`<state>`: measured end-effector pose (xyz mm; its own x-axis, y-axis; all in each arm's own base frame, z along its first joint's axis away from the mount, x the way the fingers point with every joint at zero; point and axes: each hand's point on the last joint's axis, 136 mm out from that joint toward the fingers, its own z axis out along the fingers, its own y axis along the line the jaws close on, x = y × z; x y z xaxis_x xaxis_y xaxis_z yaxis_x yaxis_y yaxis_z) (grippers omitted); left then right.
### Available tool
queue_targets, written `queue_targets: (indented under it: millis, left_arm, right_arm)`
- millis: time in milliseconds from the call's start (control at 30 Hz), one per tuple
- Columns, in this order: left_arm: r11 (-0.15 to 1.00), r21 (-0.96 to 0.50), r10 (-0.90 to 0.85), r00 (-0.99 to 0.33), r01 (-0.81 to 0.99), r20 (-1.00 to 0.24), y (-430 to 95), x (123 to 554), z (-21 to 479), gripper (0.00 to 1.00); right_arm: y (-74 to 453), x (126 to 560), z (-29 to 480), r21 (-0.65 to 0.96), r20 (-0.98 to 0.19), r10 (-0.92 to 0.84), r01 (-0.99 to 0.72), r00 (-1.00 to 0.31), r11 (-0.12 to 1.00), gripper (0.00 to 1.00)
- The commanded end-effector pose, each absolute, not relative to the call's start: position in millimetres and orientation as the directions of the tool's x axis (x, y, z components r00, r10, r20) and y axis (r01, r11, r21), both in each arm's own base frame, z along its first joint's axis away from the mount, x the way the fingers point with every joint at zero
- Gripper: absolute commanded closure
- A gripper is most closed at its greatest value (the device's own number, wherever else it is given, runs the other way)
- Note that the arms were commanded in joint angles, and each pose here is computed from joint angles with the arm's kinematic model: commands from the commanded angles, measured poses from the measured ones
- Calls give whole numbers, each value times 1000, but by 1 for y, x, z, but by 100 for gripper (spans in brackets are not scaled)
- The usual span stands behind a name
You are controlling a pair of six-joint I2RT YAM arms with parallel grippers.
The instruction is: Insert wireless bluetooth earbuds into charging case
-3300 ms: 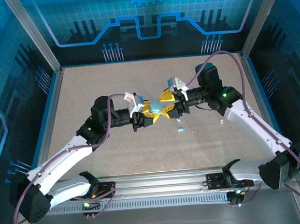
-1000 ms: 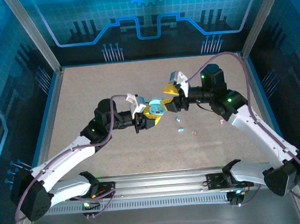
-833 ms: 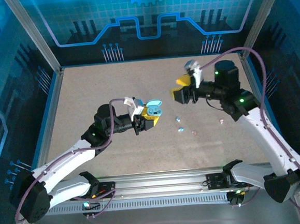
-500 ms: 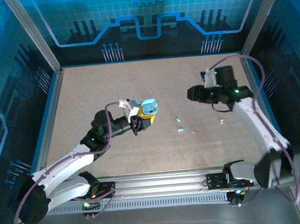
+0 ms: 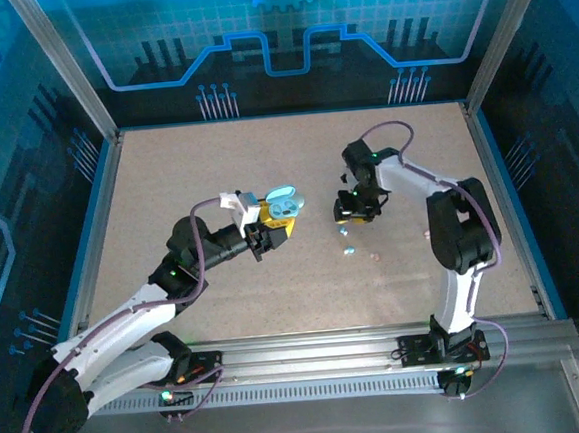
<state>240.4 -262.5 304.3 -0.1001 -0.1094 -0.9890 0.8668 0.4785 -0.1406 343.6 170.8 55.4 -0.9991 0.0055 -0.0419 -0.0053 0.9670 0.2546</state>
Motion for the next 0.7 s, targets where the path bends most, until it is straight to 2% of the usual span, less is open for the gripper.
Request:
queue_targets:
  millis: [0,667]
  left_arm:
    - [482,-125,-120,-76,867,-990,-261,239,310,67]
    - [471,-132,-111,-90,872,-990,-265,241,307,66]
  right_arm:
    - [163,343,47,142,-1,-12,-12,-1000,990,60]
    - [180,343,20,131,80,-38,-28,-996,991,68]
